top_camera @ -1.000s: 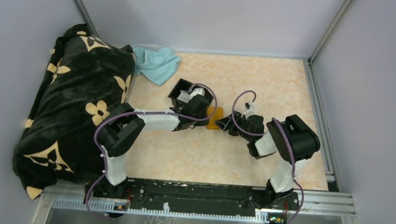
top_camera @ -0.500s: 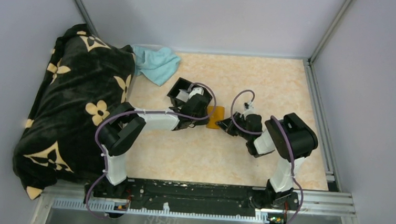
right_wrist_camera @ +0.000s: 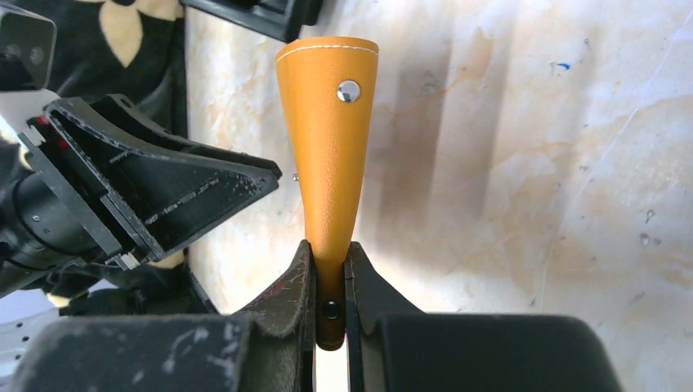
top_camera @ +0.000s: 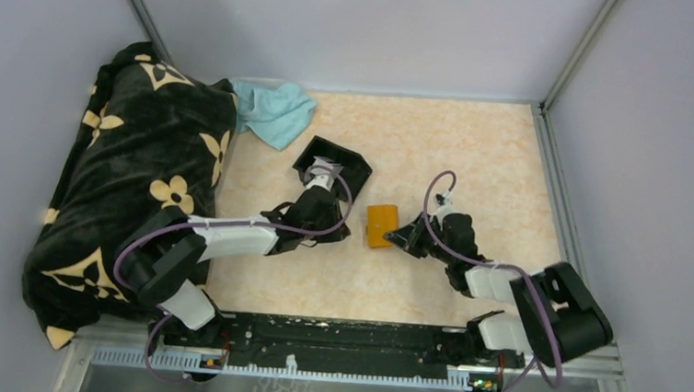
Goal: Put the credit cards into the card holder
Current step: Pick up the card holder from the center of the board.
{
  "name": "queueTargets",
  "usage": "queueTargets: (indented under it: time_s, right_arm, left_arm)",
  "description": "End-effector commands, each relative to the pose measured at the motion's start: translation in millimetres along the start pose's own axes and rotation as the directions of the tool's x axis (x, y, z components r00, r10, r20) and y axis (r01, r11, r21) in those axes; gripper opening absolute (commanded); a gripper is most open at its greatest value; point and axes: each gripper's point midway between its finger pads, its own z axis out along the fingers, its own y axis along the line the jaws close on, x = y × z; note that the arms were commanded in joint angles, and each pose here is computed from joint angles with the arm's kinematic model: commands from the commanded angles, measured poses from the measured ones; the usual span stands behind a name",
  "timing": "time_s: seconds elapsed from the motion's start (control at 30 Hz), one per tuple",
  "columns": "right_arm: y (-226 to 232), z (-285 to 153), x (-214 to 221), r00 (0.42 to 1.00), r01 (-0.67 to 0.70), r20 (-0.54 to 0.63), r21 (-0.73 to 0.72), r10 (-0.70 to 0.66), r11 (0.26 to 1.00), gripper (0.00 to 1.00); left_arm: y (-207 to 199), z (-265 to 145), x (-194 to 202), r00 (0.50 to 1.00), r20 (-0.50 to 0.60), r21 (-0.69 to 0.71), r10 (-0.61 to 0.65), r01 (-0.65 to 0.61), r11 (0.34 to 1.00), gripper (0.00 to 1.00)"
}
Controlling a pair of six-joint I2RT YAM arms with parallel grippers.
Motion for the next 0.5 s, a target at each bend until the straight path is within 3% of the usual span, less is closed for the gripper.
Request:
queueTargets:
  time_s: [0.0, 0.23, 0.47]
  right_arm:
    - [21, -21, -7, 1.0, 0.003, 0.008, -0.043, -0.003, 0.999, 0.0]
    - [54, -56, -8, 0.999, -0.052, -0.016, -0.115, 0.051, 0.992, 0.0]
    - [81, -84, 0, 0.994, -0.109, -0.046, -0.207, 0.101, 0.972, 0.0]
  left_arm:
    - [-43, -27, -5, 0.996, 0.061, 0.246, 0.06, -0.073, 0.967, 0.36]
    - [-85, -70, 15, 0.966, 0.106, 0.506, 0.234, -0.255, 0.824, 0.36]
    - [-103, -101, 8, 0.948, 0.213, 0.56, 0.238, -0.318, 0.765, 0.42]
